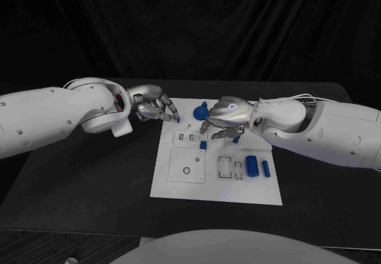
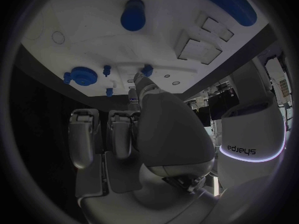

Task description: Assemble the parts on the task board

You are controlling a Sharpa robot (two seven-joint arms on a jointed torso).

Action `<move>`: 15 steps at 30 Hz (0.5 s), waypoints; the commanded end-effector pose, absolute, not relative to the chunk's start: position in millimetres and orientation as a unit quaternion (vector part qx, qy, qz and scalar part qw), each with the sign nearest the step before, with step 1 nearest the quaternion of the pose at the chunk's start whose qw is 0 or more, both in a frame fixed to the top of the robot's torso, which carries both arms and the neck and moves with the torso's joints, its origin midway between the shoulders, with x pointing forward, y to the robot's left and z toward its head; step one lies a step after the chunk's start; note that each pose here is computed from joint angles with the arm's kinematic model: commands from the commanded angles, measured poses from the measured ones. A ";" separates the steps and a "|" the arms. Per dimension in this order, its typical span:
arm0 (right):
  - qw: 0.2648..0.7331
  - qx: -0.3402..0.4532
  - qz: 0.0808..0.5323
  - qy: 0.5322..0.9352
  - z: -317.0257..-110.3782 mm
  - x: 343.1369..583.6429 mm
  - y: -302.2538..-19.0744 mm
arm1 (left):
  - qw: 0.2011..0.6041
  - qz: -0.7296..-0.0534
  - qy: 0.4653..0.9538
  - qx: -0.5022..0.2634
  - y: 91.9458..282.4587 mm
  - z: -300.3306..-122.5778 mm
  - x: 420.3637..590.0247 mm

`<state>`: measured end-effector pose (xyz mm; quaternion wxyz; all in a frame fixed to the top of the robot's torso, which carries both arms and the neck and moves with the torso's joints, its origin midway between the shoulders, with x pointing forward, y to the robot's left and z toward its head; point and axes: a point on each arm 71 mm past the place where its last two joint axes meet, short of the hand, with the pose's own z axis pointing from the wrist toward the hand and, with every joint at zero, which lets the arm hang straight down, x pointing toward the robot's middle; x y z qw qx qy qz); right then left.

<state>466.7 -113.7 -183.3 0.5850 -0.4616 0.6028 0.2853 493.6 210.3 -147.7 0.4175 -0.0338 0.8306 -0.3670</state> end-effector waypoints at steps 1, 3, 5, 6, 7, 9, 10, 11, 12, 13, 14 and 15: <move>0.585 -0.469 0.283 0.599 -185.4 464.5 -113.4 | 0.402 -0.375 0.835 -0.027 208.8 -147.7 492.3; 0.585 -0.469 0.285 0.598 -185.9 463.8 -113.6 | 0.399 -0.372 0.838 -0.027 209.6 -148.5 492.3; 0.584 -0.469 0.285 0.599 -186.6 463.4 -113.8 | 0.396 -0.369 0.840 -0.027 210.1 -149.2 492.4; 0.582 -0.469 0.285 0.600 -187.2 463.3 -113.9 | 0.394 -0.368 0.842 -0.027 210.3 -149.6 492.4; 0.581 -0.469 0.284 0.601 -187.9 463.2 -113.8 | 0.392 -0.366 0.843 -0.027 210.5 -150.0 492.4; 0.579 -0.469 0.285 0.602 -189.1 462.7 -113.6 | 0.391 -0.365 0.845 -0.027 210.3 -150.3 492.4; 0.579 -0.470 0.286 0.603 -189.8 462.4 -113.5 | 0.390 -0.365 0.845 -0.026 210.2 -150.4 492.4; 0.578 -0.470 0.286 0.603 -190.5 462.2 -113.3 | 0.390 -0.364 0.845 -0.026 210.1 -150.5 492.4; 0.577 -0.470 0.286 0.603 -191.1 462.0 -113.0 | 0.389 -0.364 0.845 -0.026 210.0 -150.6 492.5; 0.577 -0.470 0.287 0.604 -191.8 461.9 -112.6 | 0.389 -0.364 0.846 -0.026 209.9 -150.7 492.5; 0.577 -0.470 0.287 0.604 -192.3 461.8 -112.2 | 0.389 -0.364 0.846 -0.026 209.9 -150.7 492.5; 0.577 -0.470 0.288 0.603 -193.0 461.8 -111.8 | 0.388 -0.364 0.846 -0.026 209.8 -150.8 492.6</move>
